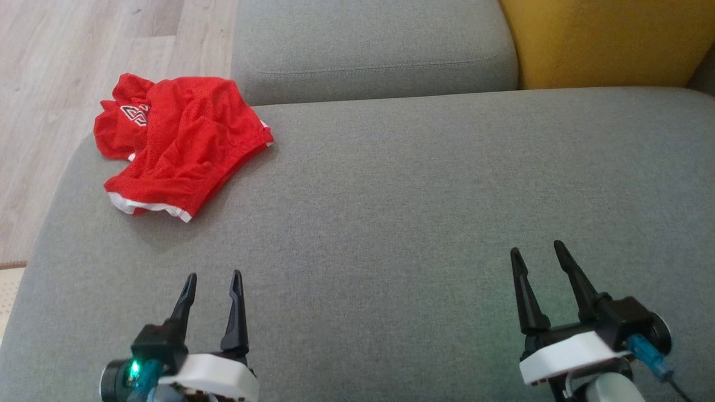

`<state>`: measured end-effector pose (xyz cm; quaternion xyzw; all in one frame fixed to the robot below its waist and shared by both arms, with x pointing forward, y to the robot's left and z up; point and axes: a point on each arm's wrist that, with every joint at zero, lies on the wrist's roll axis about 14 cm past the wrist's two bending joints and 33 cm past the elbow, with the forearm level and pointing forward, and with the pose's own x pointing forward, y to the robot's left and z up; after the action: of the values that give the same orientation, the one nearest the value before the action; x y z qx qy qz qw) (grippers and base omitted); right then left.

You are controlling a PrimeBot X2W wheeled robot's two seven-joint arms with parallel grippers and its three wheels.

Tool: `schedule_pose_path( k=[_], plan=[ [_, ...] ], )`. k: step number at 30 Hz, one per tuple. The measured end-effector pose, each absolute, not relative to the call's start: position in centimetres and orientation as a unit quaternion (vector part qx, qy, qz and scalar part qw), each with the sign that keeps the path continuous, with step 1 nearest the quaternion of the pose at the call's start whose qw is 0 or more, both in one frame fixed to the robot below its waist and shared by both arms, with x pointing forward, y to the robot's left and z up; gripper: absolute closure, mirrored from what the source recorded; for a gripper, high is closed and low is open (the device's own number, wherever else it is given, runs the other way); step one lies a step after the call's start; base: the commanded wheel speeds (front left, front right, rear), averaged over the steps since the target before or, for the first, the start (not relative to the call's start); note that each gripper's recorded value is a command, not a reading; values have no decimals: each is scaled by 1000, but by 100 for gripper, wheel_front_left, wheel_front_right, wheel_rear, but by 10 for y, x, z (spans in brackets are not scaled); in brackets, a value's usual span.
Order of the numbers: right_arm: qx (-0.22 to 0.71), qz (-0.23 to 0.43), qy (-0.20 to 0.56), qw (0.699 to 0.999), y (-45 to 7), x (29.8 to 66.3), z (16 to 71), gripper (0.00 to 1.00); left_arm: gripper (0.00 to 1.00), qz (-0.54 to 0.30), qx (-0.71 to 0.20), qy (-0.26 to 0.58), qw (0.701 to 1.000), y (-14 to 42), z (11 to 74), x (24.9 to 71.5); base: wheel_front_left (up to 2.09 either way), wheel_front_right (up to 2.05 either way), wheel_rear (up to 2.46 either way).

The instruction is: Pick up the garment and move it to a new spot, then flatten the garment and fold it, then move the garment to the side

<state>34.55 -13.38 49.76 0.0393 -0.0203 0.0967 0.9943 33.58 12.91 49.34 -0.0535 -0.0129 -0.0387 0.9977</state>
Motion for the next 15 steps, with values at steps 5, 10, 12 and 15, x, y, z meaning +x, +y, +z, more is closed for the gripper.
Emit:
schedule_pose_path(
  k=[5,10,12,15],
  plan=[
    [29,95,-14,995,-136,345,492,0,0,-42,-40,-14,998,128,493,335,0,0,0],
    [29,89,-6,996,-140,345,487,0,0,-40,-39,-9,998,129,490,335,0,0,0],
    [29,88,-5,996,-140,345,486,0,0,-39,-39,-8,998,130,489,335,0,0,0],
    [28,87,-8,996,-141,348,488,0,0,-38,-39,-6,999,130,488,335,0,0,0]
  ],
)
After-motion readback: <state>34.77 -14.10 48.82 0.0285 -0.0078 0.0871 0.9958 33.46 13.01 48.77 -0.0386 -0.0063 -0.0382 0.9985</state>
